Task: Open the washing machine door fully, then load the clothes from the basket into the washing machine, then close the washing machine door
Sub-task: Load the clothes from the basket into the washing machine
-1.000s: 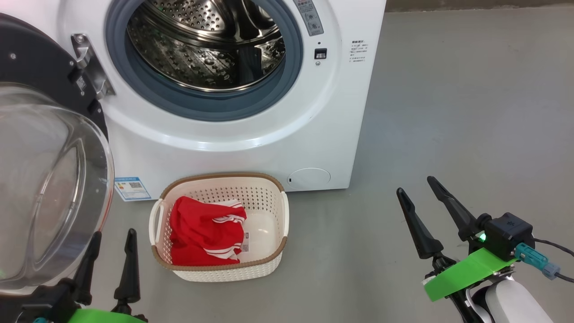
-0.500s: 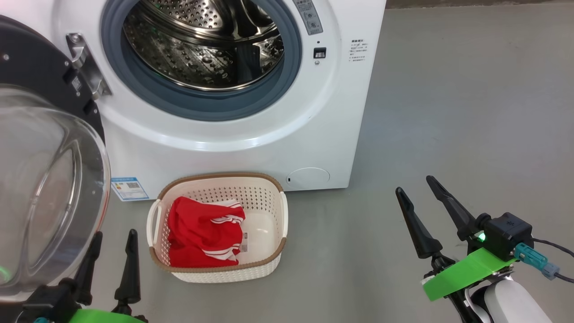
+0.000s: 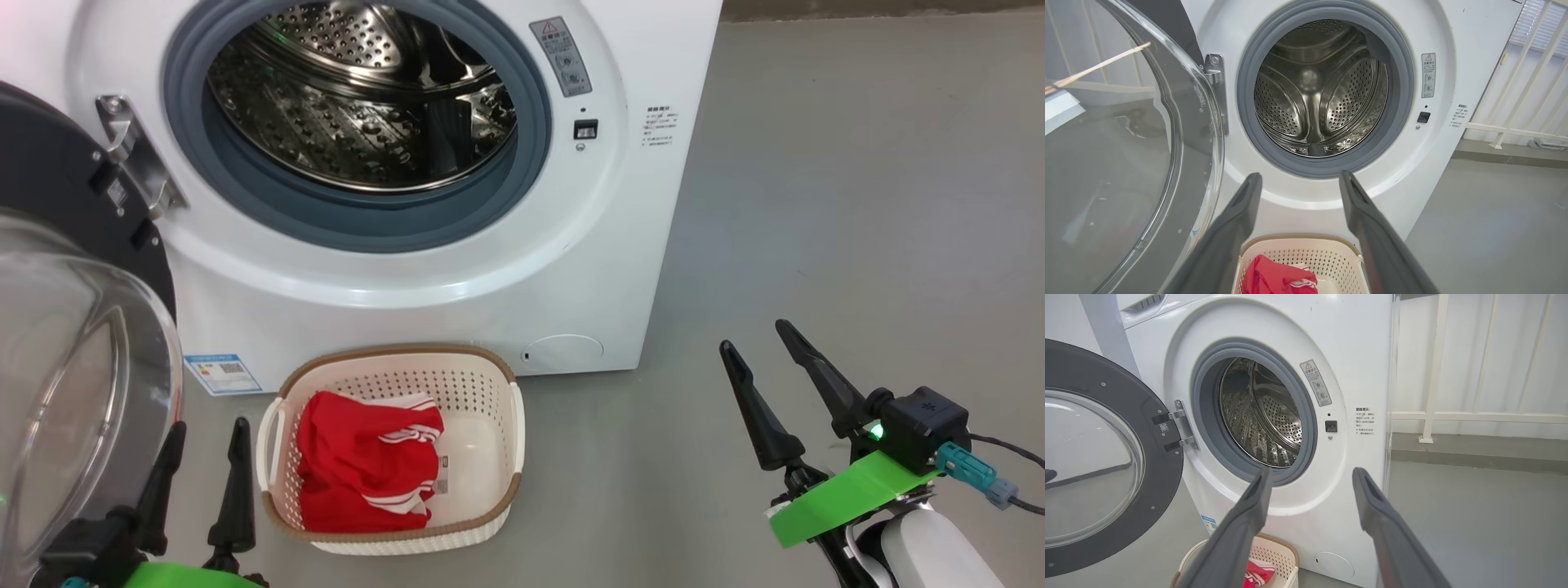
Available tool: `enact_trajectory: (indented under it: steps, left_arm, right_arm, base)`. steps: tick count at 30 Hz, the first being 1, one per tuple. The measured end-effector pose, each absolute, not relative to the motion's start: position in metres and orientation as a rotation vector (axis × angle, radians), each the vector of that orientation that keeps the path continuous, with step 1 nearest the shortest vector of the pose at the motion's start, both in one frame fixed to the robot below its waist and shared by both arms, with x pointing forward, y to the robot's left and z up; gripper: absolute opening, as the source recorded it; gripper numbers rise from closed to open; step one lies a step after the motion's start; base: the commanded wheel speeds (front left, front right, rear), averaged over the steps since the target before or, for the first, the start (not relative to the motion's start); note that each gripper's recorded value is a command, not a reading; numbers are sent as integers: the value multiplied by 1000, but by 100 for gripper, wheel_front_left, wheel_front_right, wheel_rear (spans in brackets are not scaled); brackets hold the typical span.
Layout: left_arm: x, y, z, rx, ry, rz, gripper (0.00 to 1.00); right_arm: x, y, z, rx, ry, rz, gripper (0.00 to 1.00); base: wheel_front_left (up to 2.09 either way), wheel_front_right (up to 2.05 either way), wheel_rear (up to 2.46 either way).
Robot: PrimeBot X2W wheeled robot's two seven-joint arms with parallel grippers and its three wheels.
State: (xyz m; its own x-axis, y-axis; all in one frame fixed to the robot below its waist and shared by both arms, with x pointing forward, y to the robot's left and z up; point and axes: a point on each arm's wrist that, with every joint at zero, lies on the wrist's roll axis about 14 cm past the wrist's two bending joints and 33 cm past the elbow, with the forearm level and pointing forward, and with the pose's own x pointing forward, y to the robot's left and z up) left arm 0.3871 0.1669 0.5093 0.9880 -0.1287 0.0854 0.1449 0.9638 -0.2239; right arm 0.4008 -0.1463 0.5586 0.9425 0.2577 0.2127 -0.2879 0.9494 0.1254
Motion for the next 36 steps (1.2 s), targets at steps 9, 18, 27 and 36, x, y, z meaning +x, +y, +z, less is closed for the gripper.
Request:
enact_trajectory:
  steps: [9,18,27,36]
  left_arm:
    - [388,168,507,-231,-63,-135,100]
    - [388,169,509,-230,-68,-130,100]
    - [387,170,509,-230,-69,-126,100]
    - [387,172,505,-231,-61,-119,100]
  right_arm:
    - [402,-146,556,158,-190,280,100]
    - [402,-145,558,160,-194,281,100]
    - [402,-144,558,160,-194,285,100]
    - [404,-142,554,162,-184,288,100]
  base:
    - [94,-94,0]
    - [44,-44,0]
    - [0,0,0]
    - [0,0,0]
